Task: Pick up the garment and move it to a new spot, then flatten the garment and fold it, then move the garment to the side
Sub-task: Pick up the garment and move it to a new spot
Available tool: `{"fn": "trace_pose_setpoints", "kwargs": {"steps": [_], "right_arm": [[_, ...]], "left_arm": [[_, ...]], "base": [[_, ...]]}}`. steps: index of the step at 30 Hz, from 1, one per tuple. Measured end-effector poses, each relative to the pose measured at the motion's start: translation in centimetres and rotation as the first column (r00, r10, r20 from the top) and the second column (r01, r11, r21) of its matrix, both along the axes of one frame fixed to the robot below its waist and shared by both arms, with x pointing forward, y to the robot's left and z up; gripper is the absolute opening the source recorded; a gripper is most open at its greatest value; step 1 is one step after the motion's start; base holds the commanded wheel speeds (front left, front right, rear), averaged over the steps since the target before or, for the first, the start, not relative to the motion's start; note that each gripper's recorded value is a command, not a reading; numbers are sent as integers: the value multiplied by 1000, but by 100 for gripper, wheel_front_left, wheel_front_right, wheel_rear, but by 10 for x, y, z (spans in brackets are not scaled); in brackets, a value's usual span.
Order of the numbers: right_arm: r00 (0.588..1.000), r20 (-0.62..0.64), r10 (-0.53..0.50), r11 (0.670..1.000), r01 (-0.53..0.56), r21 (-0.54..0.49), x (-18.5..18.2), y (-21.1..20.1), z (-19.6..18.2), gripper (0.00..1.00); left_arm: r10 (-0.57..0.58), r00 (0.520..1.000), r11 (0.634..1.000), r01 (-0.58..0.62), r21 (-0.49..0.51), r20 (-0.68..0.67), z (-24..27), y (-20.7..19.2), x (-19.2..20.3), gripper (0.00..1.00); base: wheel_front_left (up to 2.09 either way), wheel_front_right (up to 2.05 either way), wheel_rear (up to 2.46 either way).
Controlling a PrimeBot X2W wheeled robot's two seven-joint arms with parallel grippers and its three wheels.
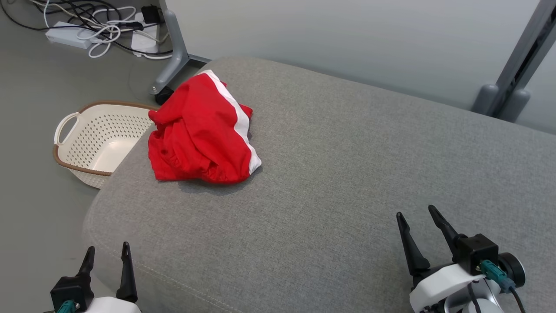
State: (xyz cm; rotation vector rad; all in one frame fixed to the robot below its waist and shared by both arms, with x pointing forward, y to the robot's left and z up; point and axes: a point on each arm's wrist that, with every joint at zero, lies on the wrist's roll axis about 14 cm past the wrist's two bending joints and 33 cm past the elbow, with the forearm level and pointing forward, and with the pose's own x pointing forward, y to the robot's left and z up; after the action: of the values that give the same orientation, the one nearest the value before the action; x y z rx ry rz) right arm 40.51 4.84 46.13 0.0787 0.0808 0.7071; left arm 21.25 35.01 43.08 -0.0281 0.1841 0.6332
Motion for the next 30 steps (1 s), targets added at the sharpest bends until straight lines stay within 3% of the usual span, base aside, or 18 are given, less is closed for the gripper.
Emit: {"fn": "trace_pose_setpoints", "kwargs": {"steps": [11, 24, 30], "right_arm": [[999, -4, -45, 999, 45, -29, 25, -25, -15, 100], [993, -43, -110, 993, 108, -54, 51, -54, -44, 100], [988, -60, -144, 988, 140, -65, 58, -69, -55, 100]], "left_arm": [[-87, 996, 993, 88, -81, 13, -7, -5, 54, 100], [-239, 970, 971, 239, 1, 46, 26, 11, 174, 100], [-297, 955, 955, 298, -15, 8, 19, 9, 218, 100]], "base": [[0, 0, 0], [0, 0, 0], [0, 0, 0]]}}
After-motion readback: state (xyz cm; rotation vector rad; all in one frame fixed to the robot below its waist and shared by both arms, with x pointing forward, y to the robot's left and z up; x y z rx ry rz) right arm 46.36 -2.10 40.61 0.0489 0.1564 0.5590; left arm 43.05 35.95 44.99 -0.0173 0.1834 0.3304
